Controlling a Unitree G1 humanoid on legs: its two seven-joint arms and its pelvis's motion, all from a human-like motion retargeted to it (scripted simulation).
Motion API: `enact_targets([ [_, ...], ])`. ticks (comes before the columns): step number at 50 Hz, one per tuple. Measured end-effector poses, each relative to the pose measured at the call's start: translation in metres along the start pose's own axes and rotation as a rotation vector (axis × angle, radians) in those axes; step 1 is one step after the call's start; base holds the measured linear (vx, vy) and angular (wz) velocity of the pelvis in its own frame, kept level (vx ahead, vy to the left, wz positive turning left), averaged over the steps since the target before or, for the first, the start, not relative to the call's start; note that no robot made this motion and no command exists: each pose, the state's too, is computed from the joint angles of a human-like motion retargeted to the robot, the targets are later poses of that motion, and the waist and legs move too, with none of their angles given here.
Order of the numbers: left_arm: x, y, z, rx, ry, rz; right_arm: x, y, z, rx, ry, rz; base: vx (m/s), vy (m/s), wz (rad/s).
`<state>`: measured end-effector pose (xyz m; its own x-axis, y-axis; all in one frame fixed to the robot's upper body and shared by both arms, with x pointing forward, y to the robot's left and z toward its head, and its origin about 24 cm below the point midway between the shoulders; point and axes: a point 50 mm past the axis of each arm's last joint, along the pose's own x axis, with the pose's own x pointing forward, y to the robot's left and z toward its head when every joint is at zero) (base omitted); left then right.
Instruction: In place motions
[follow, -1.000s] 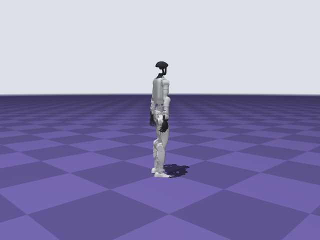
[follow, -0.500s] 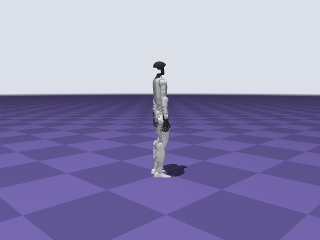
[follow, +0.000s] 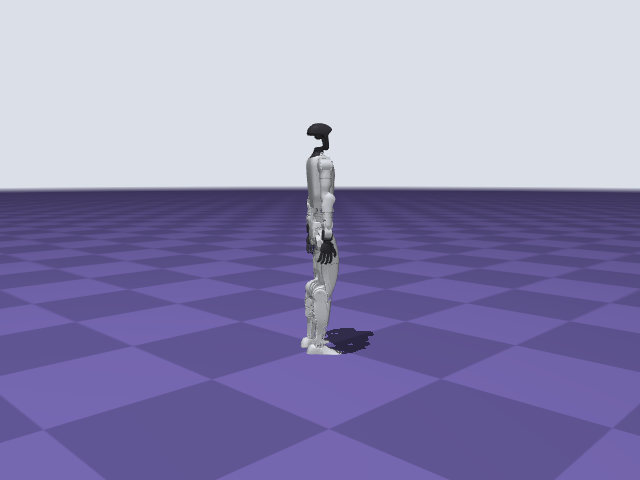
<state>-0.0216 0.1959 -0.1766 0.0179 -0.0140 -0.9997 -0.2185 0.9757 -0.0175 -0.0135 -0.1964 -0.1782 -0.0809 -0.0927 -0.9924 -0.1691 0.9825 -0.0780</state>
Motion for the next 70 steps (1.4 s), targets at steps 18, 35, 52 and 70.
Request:
enact_targets([
  [18,-0.002,0.011,-0.008,-0.011,0.02,0.03,0.0,0.0,-0.002,-0.008,-0.006,0.007,-0.01,-0.02,0.05],
  [35,0.001,0.004,0.004,-0.023,-0.015,0.043,0.0,-0.008,-0.004,0.012,-0.017,-0.007,-0.13,0.01,1.06],
  [52,-0.004,0.005,-0.046,-0.241,0.111,0.154,0.0,-0.016,0.003,0.013,-0.072,-0.035,0.04,0.12,1.47],
  [70,-0.002,0.011,-0.021,-0.228,0.042,0.178,-0.002,-0.017,0.024,-0.057,-0.163,-0.019,0.23,0.16,0.54],
])
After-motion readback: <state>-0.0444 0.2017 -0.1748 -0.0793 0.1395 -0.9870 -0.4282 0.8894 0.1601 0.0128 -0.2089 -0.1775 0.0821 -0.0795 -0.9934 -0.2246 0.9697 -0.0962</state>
